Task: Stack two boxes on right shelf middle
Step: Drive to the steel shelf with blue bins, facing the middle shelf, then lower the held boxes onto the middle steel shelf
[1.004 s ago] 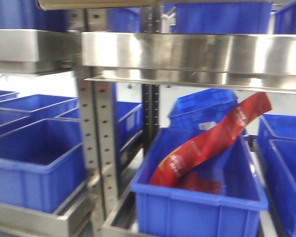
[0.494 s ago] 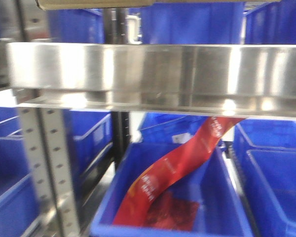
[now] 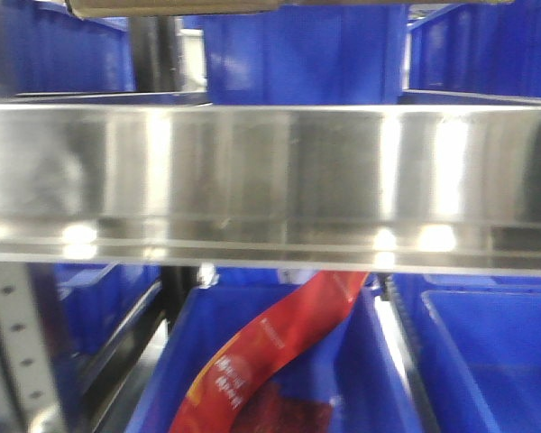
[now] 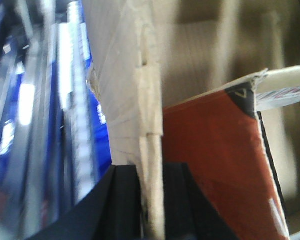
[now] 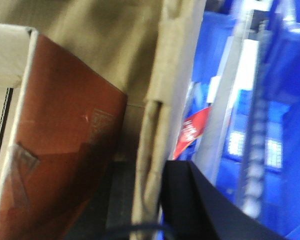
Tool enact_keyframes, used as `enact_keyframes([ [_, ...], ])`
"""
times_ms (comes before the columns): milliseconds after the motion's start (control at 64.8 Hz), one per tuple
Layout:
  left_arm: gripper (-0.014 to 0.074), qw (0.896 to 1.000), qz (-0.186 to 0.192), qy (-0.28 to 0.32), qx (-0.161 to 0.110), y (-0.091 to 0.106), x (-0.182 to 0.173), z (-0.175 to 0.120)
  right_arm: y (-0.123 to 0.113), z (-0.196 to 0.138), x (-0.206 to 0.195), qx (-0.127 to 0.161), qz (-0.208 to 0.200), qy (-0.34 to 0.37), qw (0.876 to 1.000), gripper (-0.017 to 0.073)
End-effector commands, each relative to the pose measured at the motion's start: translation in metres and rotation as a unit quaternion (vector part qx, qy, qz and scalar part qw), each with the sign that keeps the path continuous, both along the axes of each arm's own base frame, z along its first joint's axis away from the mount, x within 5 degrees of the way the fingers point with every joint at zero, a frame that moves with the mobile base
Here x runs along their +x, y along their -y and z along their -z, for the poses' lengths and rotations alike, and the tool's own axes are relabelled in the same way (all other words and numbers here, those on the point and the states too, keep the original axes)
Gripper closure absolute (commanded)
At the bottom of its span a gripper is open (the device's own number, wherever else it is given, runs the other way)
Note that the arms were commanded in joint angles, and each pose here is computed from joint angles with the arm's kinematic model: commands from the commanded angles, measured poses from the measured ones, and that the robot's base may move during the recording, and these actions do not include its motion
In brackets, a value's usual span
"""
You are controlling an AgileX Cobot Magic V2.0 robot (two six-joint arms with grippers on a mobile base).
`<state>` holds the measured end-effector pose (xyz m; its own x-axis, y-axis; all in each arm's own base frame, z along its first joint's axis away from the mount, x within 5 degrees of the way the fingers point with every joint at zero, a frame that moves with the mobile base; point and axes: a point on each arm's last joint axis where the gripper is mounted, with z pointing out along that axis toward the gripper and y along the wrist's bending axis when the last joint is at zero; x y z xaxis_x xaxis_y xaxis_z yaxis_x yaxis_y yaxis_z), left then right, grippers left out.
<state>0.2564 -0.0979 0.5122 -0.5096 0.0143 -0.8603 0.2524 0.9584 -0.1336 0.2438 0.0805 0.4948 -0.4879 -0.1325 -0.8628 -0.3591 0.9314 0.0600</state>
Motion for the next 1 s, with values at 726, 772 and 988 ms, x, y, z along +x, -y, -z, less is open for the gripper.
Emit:
enact_keyframes([
  [726, 0.0705, 0.999, 0.014, 0.041, -0.024, 0.0021, -0.0067, -0.0136, 0.0034, -0.0075, -0.0018, 0.003, 0.006, 0.025, 1.000, 0.0713],
  [772, 0.0705, 0.999, 0.014, 0.041, -0.024, 0.0021, -0.0067, -0.0136, 0.0034, -0.0075, -0.0018, 0.003, 0.006, 0.025, 1.000, 0.0713],
  [988, 0.0705, 0.999, 0.014, 0.041, -0.024, 0.0021, -0.0067, -0.0136, 0.0034, -0.0075, -0.0018, 0.003, 0.006, 0.025, 1.000, 0.0713],
])
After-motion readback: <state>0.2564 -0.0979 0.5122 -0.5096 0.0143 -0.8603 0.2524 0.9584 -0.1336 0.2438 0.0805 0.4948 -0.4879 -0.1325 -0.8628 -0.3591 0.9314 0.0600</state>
